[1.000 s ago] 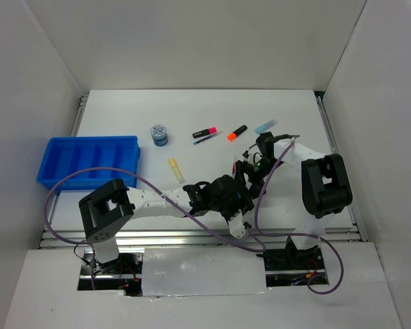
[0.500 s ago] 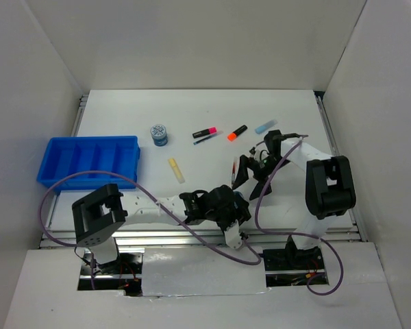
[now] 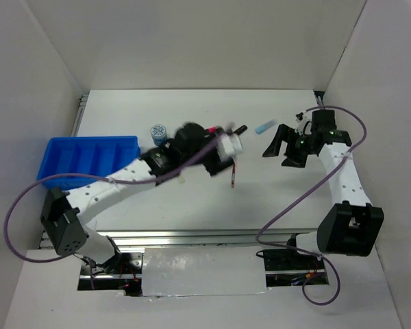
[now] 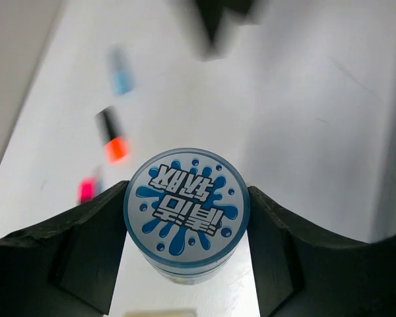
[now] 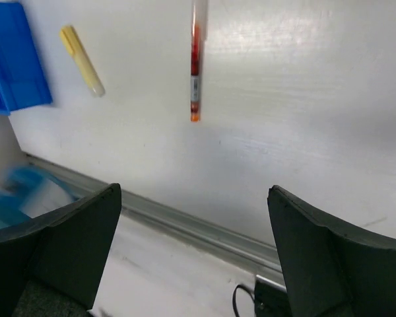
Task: Sort the stationery into containers
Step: Place the stationery in the storage box.
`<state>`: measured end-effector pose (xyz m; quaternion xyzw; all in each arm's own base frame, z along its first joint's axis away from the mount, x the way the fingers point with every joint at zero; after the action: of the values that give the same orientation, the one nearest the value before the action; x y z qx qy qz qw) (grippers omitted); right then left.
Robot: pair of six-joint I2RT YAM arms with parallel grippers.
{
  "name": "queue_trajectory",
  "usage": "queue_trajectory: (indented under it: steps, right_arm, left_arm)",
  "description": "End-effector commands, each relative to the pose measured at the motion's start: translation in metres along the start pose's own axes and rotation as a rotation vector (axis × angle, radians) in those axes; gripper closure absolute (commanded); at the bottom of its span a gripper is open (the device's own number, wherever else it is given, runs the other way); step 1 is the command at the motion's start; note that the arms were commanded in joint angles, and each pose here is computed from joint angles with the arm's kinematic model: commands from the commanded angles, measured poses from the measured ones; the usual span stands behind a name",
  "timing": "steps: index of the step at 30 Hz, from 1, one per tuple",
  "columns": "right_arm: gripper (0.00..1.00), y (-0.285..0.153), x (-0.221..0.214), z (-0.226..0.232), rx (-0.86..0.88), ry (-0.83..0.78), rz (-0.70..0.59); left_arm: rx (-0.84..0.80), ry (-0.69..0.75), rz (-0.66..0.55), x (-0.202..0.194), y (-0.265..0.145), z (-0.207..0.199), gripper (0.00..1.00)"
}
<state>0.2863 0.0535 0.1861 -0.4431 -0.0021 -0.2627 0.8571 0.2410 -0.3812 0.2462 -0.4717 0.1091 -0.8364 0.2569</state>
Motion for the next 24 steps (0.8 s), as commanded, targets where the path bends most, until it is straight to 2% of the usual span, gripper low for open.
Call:
queue_trajectory:
  steps: [1, 2, 4, 5, 6, 7, 11, 12, 13, 14, 17, 20, 21, 24]
  right_arm:
    - [0.03, -0.018, 0.023, 0.012, 0.013, -0.084, -0.115]
    - [0.03, -0.018, 0.024, 0.012, 0.015, -0.082, -0.117]
    - [0.04, -0.019, 0.026, 0.015, 0.026, -0.081, -0.123]
    - [0.04, -0.017, 0.027, 0.015, 0.033, -0.078, -0.117]
    - [0.04, -0.016, 0.028, 0.017, 0.04, -0.08, -0.116]
    - [0.05, -0.014, 0.029, 0.016, 0.04, -0.074, -0.113]
    - [0.05, -0.006, 0.029, 0.02, 0.067, -0.074, -0.085]
    - [0.06, -0.005, 0.03, 0.021, 0.068, -0.078, -0.084]
    - [0.06, -0.004, 0.03, 0.022, 0.076, -0.08, -0.082]
    - [0.06, -0.002, 0.03, 0.023, 0.079, -0.09, -0.082]
    - [0.06, 0.002, 0.029, 0.022, 0.076, -0.099, -0.076]
    - [0.06, 0.008, 0.027, 0.022, 0.075, -0.092, -0.047]
    - [0.06, 0.01, 0.027, 0.022, 0.075, -0.093, -0.042]
    - [0.06, 0.015, 0.025, 0.022, 0.077, -0.096, -0.021]
  left_arm:
    - [0.258, -0.505, -0.046, -0.005, -0.074, 0.085, 1.0]
    - [0.351, -0.586, -0.022, -0.031, -0.096, 0.111, 1.0]
    - [0.471, -0.666, -0.01, -0.053, -0.13, 0.133, 1.0]
    - [0.582, -0.711, 0.028, -0.082, -0.156, 0.153, 1.0]
    - [0.668, -0.735, 0.041, -0.091, -0.18, 0.162, 1.0]
    - [0.729, -0.762, 0.079, -0.111, -0.194, 0.164, 1.0]
    - [1.048, -0.796, 0.209, -0.189, -0.296, 0.169, 1.0]
    - [1.026, -0.78, 0.185, -0.186, -0.293, 0.165, 1.0]
    - [1.115, -0.775, 0.204, -0.2, -0.328, 0.163, 1.0]
    - [1.134, -0.8, 0.226, -0.218, -0.334, 0.153, 1.0]
    - [1.283, -0.829, 0.27, -0.257, -0.392, 0.141, 1.0]
    - [1.351, -0.793, 0.277, -0.28, -0.421, 0.134, 1.0]
    - [1.371, -0.712, 0.269, -0.278, -0.43, 0.141, 1.0]
    - [1.336, -0.676, 0.327, -0.301, -0.438, 0.139, 1.0]
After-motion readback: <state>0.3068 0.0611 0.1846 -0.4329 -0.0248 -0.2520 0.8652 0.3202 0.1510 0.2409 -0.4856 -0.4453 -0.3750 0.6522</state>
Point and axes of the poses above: each gripper's point midway between its finger pads, its own y axis out along the fingers, its own z axis along the line the jaws close on, x = y × z, the point moved 2 cm from there along -y, back along the fingers, and after that the axes turned 10 degrees about y, right-handed, at the moved point
